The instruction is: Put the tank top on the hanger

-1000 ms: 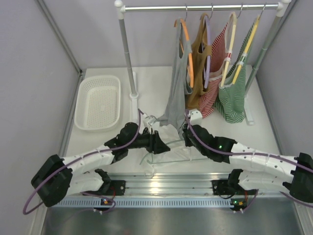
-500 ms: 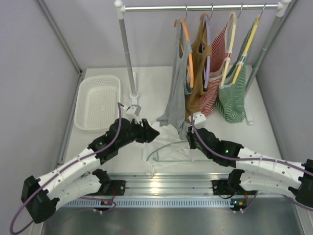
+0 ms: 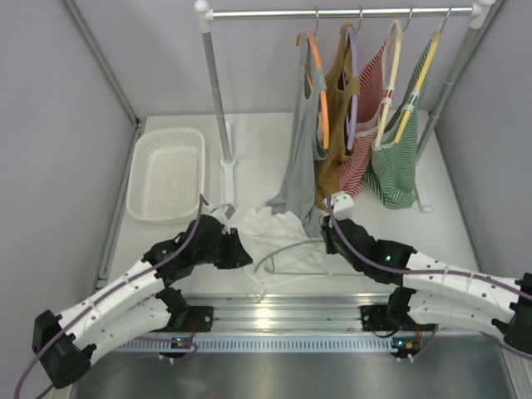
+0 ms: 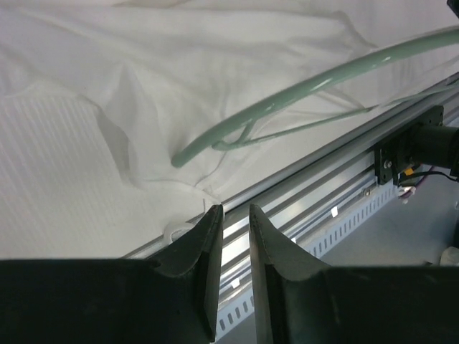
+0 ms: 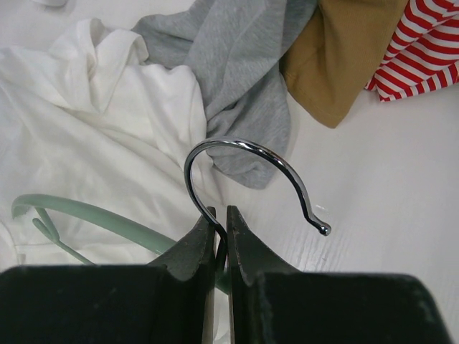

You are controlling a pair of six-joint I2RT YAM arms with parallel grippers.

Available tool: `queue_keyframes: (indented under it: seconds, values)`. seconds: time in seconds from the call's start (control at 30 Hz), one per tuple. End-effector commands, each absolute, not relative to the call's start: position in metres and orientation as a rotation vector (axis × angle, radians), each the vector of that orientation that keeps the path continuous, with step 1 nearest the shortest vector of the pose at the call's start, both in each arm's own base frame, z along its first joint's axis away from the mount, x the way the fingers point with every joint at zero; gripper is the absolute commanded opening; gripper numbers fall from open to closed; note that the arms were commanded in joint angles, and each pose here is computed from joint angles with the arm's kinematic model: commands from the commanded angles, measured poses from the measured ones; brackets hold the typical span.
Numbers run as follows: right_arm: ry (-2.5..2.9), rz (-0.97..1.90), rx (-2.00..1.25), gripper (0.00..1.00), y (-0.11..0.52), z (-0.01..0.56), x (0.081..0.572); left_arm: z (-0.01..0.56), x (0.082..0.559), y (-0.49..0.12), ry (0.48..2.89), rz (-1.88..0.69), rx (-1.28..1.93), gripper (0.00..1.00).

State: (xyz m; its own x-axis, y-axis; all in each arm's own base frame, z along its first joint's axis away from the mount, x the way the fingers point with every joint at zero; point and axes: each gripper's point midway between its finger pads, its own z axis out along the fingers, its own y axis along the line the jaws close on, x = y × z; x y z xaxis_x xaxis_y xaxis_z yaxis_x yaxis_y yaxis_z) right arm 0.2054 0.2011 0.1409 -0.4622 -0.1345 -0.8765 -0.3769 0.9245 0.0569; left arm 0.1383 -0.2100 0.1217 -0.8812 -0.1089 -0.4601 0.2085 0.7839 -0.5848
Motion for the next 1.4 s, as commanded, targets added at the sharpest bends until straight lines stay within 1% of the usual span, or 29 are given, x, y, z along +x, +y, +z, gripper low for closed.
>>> queue_keyframes:
  seconds: [0.0,0.1,0.23,0.4,0.5,0.6,0.83,1.1,1.37]
  values:
    - [2.034,0.266,-0.272,0.0,0.198,0.158,0.219,0.113,0.112,-0.211,2.573,-0.994,0.091,0.26]
    - [2.035,0.268,-0.252,0.0,0.198,0.159,0.225,0.107,0.103,-0.212,2.584,-1.024,0.117,0.3]
    - [2.03,0.273,-0.238,0.0,0.2,0.162,0.232,0.096,0.097,-0.213,2.609,-1.002,0.158,0.36]
    - [2.03,0.257,-0.232,0.0,0.2,0.164,0.239,0.086,0.09,-0.22,2.624,-0.978,0.241,0.45]
    - [2.03,0.257,-0.224,0.0,0.198,0.164,0.242,0.081,0.085,-0.225,2.633,-0.958,0.307,0.47]
    - [2.032,0.259,-0.219,0.0,0.197,0.163,0.245,0.073,0.081,-0.232,2.642,-0.933,0.363,0.47]
    - [2.031,0.277,-0.217,0.0,0.198,0.165,0.247,0.051,0.079,-0.233,2.671,-0.787,0.442,0.46]
    - [2.029,0.3,-0.217,0.0,0.2,0.166,0.248,0.042,0.085,-0.246,2.63,-0.772,0.501,0.49]
    - [2.031,0.313,-0.218,0.0,0.201,0.166,0.247,0.032,0.083,-0.256,2.629,-0.688,0.607,0.49]
